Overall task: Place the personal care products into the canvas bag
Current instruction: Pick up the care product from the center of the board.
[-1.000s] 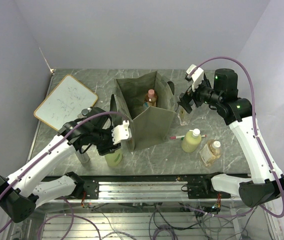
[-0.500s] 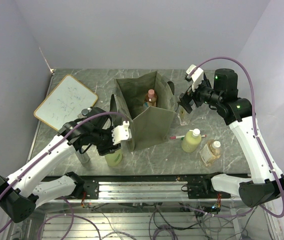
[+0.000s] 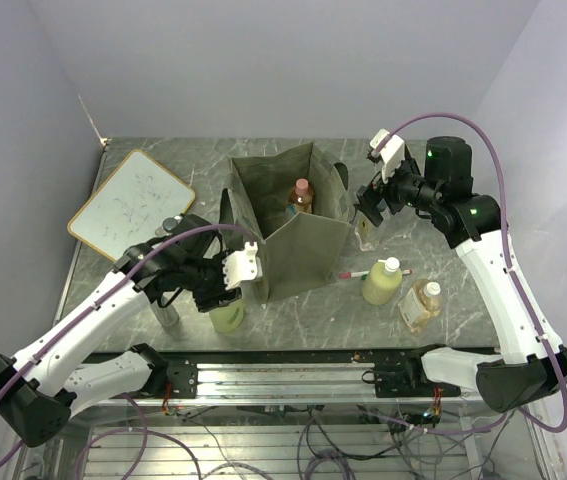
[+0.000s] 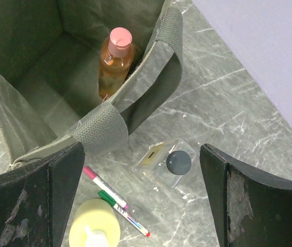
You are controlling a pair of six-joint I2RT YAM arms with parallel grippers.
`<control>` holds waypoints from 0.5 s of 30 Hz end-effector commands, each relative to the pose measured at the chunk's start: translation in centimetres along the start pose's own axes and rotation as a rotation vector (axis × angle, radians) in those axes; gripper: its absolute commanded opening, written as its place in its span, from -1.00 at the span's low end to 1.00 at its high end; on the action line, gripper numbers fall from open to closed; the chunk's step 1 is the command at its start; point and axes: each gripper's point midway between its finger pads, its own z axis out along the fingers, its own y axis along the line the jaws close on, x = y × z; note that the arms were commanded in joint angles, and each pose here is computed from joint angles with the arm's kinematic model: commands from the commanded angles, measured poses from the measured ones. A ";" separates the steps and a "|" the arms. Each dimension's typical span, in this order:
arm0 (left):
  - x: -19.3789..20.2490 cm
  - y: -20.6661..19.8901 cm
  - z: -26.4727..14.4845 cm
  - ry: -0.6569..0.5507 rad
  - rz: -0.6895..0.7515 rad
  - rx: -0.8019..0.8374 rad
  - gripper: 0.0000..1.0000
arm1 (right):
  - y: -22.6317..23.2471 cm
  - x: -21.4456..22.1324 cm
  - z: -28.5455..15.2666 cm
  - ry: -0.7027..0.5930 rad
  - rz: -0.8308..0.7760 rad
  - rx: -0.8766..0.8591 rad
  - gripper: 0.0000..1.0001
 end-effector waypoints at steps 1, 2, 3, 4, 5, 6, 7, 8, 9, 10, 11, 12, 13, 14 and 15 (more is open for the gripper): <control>-0.9 -0.3 -0.1 -0.048 0.024 0.005 0.29 | -0.4 -0.5 -0.1 -0.015 -0.013 0.009 0.88; -0.9 -0.3 -0.1 -0.048 0.023 0.006 0.30 | -0.4 -0.6 -0.1 -0.015 -0.012 0.008 0.88; -0.9 -0.3 -0.1 -0.049 0.022 0.004 0.31 | -0.4 -0.6 -0.1 -0.014 -0.012 0.007 0.88; -0.9 -0.3 -0.2 -0.052 0.023 0.002 0.33 | -0.4 -0.6 -0.1 -0.013 -0.011 0.006 0.88; -0.9 -0.3 -0.1 -0.053 0.023 0.003 0.35 | -0.4 -0.6 -0.1 -0.014 -0.012 0.007 0.88; -0.9 -0.3 -0.1 -0.054 0.024 0.004 0.38 | -0.4 -0.6 -0.1 -0.015 -0.012 0.007 0.88; -0.8 -0.4 0.0 -0.053 0.025 0.006 0.40 | -0.4 -0.6 -0.2 -0.014 -0.012 0.007 0.88; -0.9 -0.3 0.0 -0.055 0.026 0.005 0.41 | -0.4 -0.6 -0.2 -0.014 -0.012 0.008 0.88; -0.8 -0.4 0.1 -0.054 0.025 0.006 0.41 | -0.4 -0.6 -0.2 -0.013 -0.012 0.008 0.88; -0.8 -0.4 0.1 -0.056 0.024 0.008 0.41 | -0.4 -0.6 -0.2 -0.014 -0.012 0.009 0.88; -0.9 -0.4 0.2 -0.058 0.026 0.010 0.41 | -0.4 -0.6 -0.3 -0.014 -0.012 0.010 0.88; -0.9 -0.4 0.2 -0.059 0.026 0.011 0.41 | -0.4 -0.6 -0.3 -0.013 -0.012 0.009 0.88; -1.0 -0.4 0.2 -0.062 0.028 0.011 0.40 | -0.4 -0.6 -0.3 -0.013 -0.012 0.009 0.88; -1.0 -0.3 0.2 -0.064 0.028 0.009 0.38 | -0.3 -0.5 -0.3 -0.012 -0.012 0.008 0.88; -1.1 -0.3 0.2 -0.066 0.029 0.010 0.38 | -0.4 -0.6 -0.3 -0.013 -0.013 0.009 0.88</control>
